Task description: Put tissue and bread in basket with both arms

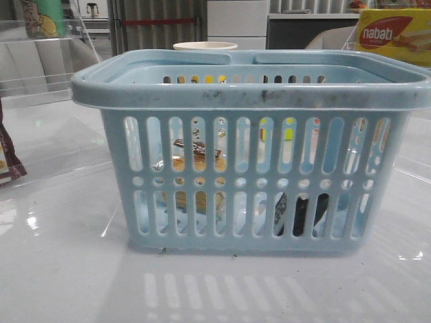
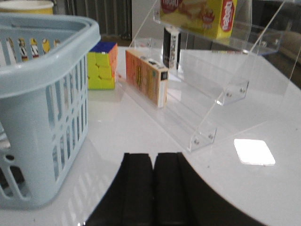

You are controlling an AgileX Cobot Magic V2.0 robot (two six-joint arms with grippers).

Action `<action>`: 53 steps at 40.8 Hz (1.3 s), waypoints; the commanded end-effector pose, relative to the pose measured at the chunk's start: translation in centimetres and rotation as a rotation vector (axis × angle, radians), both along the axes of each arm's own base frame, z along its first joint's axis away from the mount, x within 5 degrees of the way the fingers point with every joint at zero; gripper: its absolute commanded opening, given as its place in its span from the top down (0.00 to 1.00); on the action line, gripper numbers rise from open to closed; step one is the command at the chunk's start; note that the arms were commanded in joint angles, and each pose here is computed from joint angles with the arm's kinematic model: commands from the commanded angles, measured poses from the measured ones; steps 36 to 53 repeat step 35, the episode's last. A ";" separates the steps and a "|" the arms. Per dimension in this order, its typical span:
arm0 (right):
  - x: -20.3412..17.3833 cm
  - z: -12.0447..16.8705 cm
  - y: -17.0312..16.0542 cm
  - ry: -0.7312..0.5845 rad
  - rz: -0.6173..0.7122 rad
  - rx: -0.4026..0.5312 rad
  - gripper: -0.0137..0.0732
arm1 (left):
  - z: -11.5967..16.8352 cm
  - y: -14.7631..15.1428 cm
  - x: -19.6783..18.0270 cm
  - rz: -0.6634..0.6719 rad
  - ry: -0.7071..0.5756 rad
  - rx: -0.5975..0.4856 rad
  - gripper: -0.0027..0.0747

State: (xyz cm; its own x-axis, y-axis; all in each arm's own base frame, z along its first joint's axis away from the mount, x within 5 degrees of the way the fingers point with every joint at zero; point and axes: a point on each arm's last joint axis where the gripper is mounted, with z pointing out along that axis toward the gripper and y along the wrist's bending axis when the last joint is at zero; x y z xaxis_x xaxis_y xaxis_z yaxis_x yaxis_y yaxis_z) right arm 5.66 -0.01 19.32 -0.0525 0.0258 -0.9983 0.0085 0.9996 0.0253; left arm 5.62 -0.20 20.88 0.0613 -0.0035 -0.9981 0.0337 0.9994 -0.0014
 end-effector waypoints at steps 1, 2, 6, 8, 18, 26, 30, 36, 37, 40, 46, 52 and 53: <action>-0.2 1.8 -0.1 -0.198 -0.019 0.000 0.78 | 0.7 0.0 -0.2 0.000 -0.097 -0.012 0.85; -0.3 1.9 -0.2 -0.209 -0.020 0.000 0.78 | 0.7 0.0 -0.2 0.000 -0.097 -0.012 0.85; -0.3 2.2 -0.2 -0.237 -0.022 0.000 0.78 | 0.7 0.0 -0.2 0.000 -0.097 -0.012 0.85; -0.3 2.2 -0.2 -0.240 -0.022 -0.001 0.78 | 0.7 0.0 -0.2 0.000 -0.097 -0.012 0.85; -0.3 2.2 -0.2 -0.239 -0.022 0.000 0.78 | 0.7 0.0 -0.2 0.000 -0.097 -0.012 0.85; -0.3 2.2 -0.2 -0.239 -0.022 0.000 0.78 | 0.7 0.0 -0.2 0.000 -0.097 -0.012 0.85; -0.3 2.2 -0.2 -0.239 -0.022 0.000 0.78 | 0.7 0.0 -0.2 0.000 -0.097 -0.012 0.85; -0.3 2.2 -0.2 -0.239 -0.022 0.000 0.78 | 0.7 0.0 -0.2 0.000 -0.097 -0.012 0.85; -0.3 2.2 -0.2 -0.239 -0.022 0.000 0.78 | 0.7 0.0 -0.2 0.000 -0.097 -0.012 0.85; -0.3 2.2 -0.2 -0.239 -0.022 0.000 0.78 | 0.7 0.0 -0.2 0.000 -0.097 -0.012 0.85; -0.3 2.2 -0.2 -0.239 -0.022 0.000 0.78 | 0.7 0.0 -0.2 0.000 -0.097 -0.012 0.85; -0.3 2.2 -0.2 -0.239 -0.022 0.000 0.78 | 0.7 0.0 -0.2 0.000 -0.097 -0.012 0.85; -0.3 2.2 -0.2 -0.239 -0.022 0.000 0.78 | 0.7 0.0 -0.2 0.000 -0.097 -0.012 0.85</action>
